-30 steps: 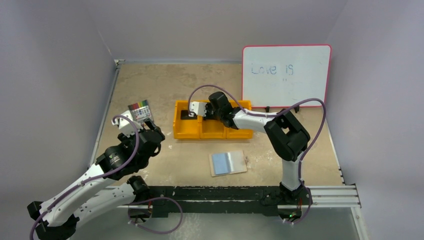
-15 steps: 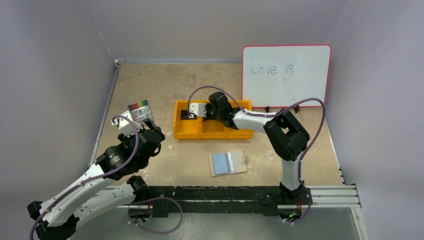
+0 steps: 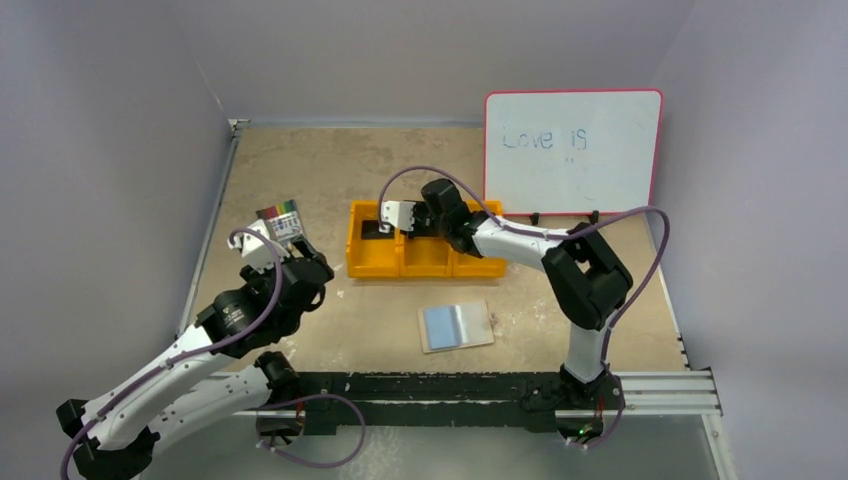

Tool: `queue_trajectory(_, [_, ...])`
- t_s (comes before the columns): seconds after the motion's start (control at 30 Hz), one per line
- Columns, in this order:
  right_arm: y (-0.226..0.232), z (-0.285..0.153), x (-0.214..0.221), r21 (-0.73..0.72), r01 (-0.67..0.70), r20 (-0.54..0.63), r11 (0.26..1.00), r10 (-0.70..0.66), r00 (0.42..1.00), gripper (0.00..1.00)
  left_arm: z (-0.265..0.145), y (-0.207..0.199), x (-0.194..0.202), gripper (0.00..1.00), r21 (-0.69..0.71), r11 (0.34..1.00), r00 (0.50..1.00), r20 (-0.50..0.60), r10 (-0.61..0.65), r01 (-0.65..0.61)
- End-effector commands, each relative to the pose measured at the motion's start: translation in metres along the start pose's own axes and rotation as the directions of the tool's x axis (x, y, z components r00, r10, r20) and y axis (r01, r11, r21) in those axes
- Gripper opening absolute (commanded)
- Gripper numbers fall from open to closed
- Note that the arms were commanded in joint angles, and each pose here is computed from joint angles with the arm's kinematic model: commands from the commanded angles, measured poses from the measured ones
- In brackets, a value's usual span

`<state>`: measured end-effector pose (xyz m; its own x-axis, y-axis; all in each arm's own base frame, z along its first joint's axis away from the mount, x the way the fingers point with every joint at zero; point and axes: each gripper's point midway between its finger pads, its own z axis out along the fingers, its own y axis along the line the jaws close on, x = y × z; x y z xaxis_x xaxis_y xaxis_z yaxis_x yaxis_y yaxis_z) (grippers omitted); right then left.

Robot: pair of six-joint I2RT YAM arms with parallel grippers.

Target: Take the credit cards out of the card holder

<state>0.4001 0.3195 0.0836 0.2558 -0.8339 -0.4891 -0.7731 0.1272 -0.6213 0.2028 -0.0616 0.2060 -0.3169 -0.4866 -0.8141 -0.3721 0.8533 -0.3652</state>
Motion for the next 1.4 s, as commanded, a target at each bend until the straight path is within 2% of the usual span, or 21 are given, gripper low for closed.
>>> queue_trajectory(0.0, [-0.023, -0.029, -0.032, 0.037, -0.030, 0.095, 0.999, 0.027, 0.995, 0.34, 0.003, -0.010, 0.004, 0.76, 0.019, 1.000, 1.000, -0.007, -0.011, 0.011])
queue_trajectory(0.2, [-0.033, -0.055, -0.047, 0.070, -0.090, 0.161, 0.993, 0.077, 0.984, 0.35, 0.006, -0.015, 0.011, 0.76, 0.029, 1.000, 1.000, -0.031, 0.002, -0.001])
queue_trajectory(0.3, [-0.042, -0.077, -0.062, 0.094, -0.208, 0.244, 0.973, 0.180, 0.953, 0.37, 0.007, -0.019, 0.014, 0.76, 0.036, 0.999, 0.999, -0.039, 0.006, -0.005])
queue_trajectory(0.37, [-0.054, -0.096, -0.071, 0.141, -0.325, 0.314, 0.935, 0.269, 0.911, 0.38, 0.008, -0.021, 0.016, 0.76, 0.038, 0.999, 0.999, -0.045, 0.011, -0.010])
queue_trajectory(0.47, [-0.065, -0.122, -0.079, 0.151, -0.534, 0.427, 0.832, 0.432, 0.794, 0.41, 0.010, -0.026, 0.018, 0.76, 0.048, 0.999, 0.999, -0.052, 0.012, -0.009])
queue_trajectory(0.53, [-0.064, -0.131, -0.079, 0.115, -0.671, 0.474, 0.732, 0.554, 0.685, 0.33, 0.012, -0.031, 0.021, 0.76, 0.054, 0.998, 0.998, -0.061, 0.019, -0.016])
queue_trajectory(0.6, [-0.045, -0.123, -0.073, 0.038, -0.768, 0.441, 0.640, 0.679, 0.587, 0.18, 0.013, -0.034, 0.021, 0.76, 0.055, 0.998, 0.998, -0.062, 0.023, -0.020])
queue_trajectory(0.63, [-0.036, -0.115, -0.070, 0.007, -0.793, 0.406, 0.609, 0.723, 0.559, 0.14, 0.013, -0.035, 0.021, 0.76, 0.054, 0.998, 0.998, -0.062, 0.026, -0.023])
queue_trajectory(0.73, [-0.004, -0.084, -0.062, -0.069, -0.846, 0.233, 0.528, 0.833, 0.501, 0.12, 0.014, -0.038, 0.021, 0.76, 0.052, 0.998, 0.997, -0.065, 0.031, -0.028])
queue_trajectory(0.8, [0.019, -0.063, -0.058, -0.113, -0.857, 0.084, 0.503, 0.864, 0.496, 0.00, 0.013, -0.038, 0.021, 0.76, 0.053, 0.998, 0.997, -0.066, 0.027, -0.023])
queue_trajectory(0.87, [0.030, -0.045, -0.045, -0.078, -0.872, -0.009, 0.482, 0.875, 0.485, 0.00, 0.012, -0.036, 0.020, 0.76, 0.050, 0.999, 0.998, -0.066, 0.022, -0.019])
queue_trajectory(1.0, [0.036, -0.037, -0.042, -0.056, -0.891, 0.002, 0.451, 0.892, 0.451, 0.00, 0.009, -0.030, 0.015, 0.76, 0.043, 0.999, 0.999, -0.050, 0.000, 0.002])
queue_trajectory(1.07, [0.041, -0.037, -0.041, -0.057, -0.911, -0.013, 0.409, 0.912, 0.410, 0.00, 0.007, -0.027, 0.011, 0.76, 0.042, 0.999, 0.999, -0.039, -0.017, 0.019])
queue_trajectory(1.23, [0.048, -0.017, -0.026, 0.000, -0.914, -0.059, 0.406, 0.912, 0.406, 0.00, 0.006, -0.023, 0.005, 0.76, 0.044, 0.998, 0.999, -0.013, -0.042, 0.043])
queue_trajectory(1.37, [0.059, -0.004, -0.010, 0.060, -0.924, -0.117, 0.379, 0.922, 0.370, 0.00, 0.005, -0.023, 0.004, 0.76, 0.042, 0.998, 0.999, -0.012, -0.040, 0.041])
